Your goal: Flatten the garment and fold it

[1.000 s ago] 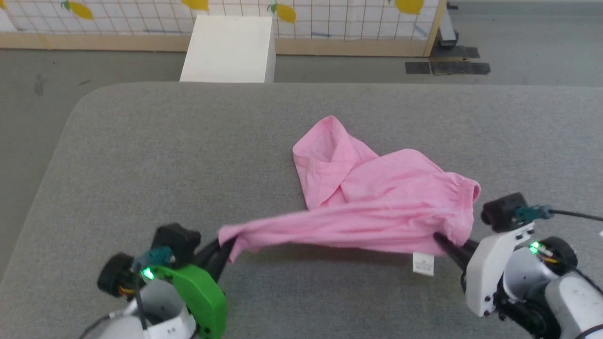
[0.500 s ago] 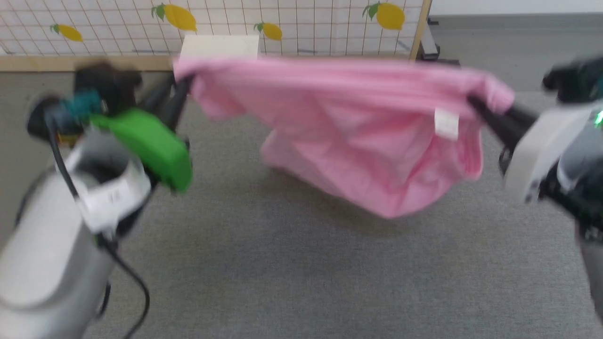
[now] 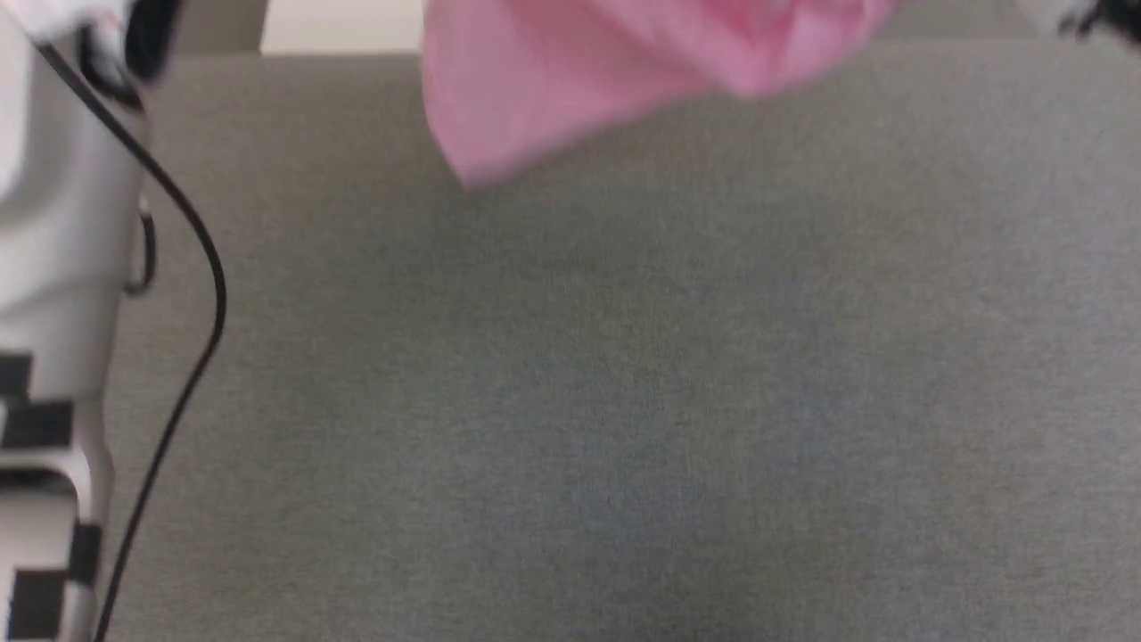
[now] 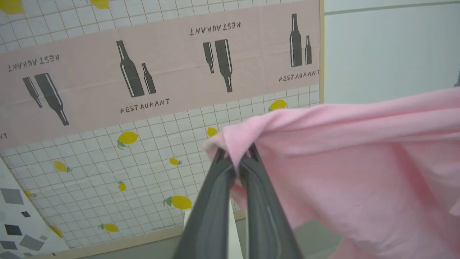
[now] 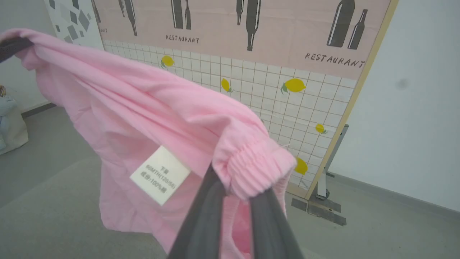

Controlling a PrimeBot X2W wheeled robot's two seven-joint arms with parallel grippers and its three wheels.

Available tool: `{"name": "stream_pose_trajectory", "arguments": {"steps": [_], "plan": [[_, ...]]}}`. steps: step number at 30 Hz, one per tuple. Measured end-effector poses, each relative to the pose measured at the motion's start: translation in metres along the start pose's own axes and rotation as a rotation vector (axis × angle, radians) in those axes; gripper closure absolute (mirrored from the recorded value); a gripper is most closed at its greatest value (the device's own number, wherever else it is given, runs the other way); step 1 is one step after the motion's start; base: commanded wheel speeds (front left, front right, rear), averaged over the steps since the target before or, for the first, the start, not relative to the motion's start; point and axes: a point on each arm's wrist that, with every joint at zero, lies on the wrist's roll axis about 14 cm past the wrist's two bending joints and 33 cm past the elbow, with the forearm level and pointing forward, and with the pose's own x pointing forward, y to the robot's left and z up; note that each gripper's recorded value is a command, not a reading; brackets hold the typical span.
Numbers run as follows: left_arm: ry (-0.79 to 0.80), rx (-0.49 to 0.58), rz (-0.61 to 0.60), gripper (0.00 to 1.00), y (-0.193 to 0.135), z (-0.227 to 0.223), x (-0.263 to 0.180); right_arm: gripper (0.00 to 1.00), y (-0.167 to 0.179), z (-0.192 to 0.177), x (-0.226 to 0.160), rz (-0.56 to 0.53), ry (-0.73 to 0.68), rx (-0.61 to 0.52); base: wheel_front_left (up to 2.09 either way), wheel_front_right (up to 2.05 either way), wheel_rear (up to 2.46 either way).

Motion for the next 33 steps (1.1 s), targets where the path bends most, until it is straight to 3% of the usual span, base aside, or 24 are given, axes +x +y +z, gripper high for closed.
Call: {"name": "stream_pose_trajectory", "arguments": {"steps": [6,11,16,20,21,23,33], "plan": [[-0.019,-0.027,0.053,1.0,0.017,-0.04,0.044,1.0,-0.013,-0.012,0.051,-0.021,-0.081,0.021,0.0,0.0,0.0],[0.109,-0.089,0.074,1.0,0.015,-0.128,0.051,1.0,-0.013,-0.087,0.08,-0.021,0.03,0.06,0.0,0.0,0.0],[0.237,-0.182,0.098,1.0,0.007,-0.203,0.034,1.0,-0.006,-0.15,0.085,-0.011,0.136,0.091,0.0,0.0,0.0],[0.311,-0.267,0.101,1.0,-0.009,-0.241,0.007,1.0,-0.003,-0.194,0.068,-0.02,0.204,0.128,0.0,0.0,0.0],[0.351,-0.321,0.109,1.0,-0.02,-0.258,-0.017,1.0,0.0,-0.223,0.046,-0.034,0.235,0.169,0.0,0.0,0.0],[0.385,-0.342,0.118,1.0,-0.025,-0.269,-0.039,1.0,0.008,-0.242,0.027,-0.044,0.247,0.212,0.0,0.0,0.0],[0.435,-0.363,0.129,1.0,-0.045,-0.268,-0.139,1.0,0.043,-0.258,-0.055,-0.031,0.215,0.266,0.0,0.0,0.0]]}}
